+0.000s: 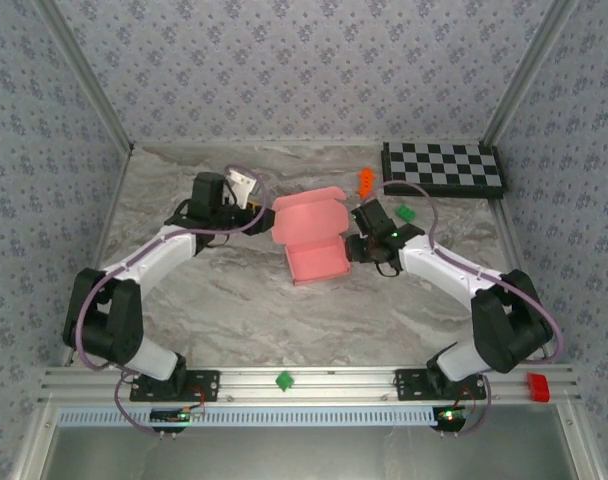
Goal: Fold the paper box
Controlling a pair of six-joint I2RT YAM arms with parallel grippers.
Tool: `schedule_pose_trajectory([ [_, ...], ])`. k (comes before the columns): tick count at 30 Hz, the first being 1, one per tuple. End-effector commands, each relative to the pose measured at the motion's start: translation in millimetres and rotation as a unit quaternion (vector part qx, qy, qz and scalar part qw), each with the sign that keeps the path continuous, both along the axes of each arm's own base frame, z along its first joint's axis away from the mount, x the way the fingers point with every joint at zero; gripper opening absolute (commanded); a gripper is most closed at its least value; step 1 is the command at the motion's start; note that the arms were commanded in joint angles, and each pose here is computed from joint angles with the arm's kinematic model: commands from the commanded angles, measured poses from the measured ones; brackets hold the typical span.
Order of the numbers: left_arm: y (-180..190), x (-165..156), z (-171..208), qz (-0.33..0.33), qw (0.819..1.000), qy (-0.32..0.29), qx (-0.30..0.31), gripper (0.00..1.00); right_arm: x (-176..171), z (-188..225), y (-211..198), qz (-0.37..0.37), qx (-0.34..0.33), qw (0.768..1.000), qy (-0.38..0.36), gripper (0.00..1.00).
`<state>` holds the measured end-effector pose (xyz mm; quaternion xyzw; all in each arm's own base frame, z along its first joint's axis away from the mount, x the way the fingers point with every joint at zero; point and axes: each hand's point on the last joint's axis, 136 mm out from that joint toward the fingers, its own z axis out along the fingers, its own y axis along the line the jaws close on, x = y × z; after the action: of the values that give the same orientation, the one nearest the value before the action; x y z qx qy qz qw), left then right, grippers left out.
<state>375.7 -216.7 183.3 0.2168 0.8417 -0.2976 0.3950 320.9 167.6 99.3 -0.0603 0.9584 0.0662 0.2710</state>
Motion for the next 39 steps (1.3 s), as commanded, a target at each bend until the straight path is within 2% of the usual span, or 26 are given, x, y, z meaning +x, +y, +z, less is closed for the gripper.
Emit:
schedule_pose_trajectory([
  [1, 26, 14, 24, 0.056, 0.998, -0.020, 0.017, 0.54, -2, 4, -8, -0.019, 0.023, 1.000, -0.004, 0.48],
  [4, 56, 28, 24, 0.128, 0.992, -0.005, 0.019, 0.55, -3, 5, -17, -0.030, 0.034, 0.999, -0.007, 0.48],
  [9, 107, 49, 13, 0.234, 0.971, 0.055, 0.021, 0.53, -8, 5, -29, -0.039, 0.038, 0.999, -0.004, 0.48],
  [14, 155, 72, -10, 0.329, 0.936, 0.120, 0.036, 0.52, -11, 5, -36, -0.046, 0.042, 0.998, -0.005, 0.48],
  [22, 190, 117, -54, 0.336, 0.918, 0.183, 0.108, 0.47, -15, 2, -40, -0.048, 0.047, 0.998, -0.001, 0.48],
  [26, 196, 139, -76, 0.323, 0.915, 0.207, 0.126, 0.44, -16, 0, -42, -0.051, 0.045, 0.998, 0.003, 0.48],
  [34, 208, 170, -113, 0.320, 0.908, 0.225, 0.152, 0.44, -16, -5, -43, -0.051, 0.044, 0.998, 0.005, 0.48],
  [39, 212, 188, -119, 0.319, 0.908, 0.223, 0.153, 0.44, -16, -8, -41, -0.049, 0.047, 0.998, 0.009, 0.48],
])
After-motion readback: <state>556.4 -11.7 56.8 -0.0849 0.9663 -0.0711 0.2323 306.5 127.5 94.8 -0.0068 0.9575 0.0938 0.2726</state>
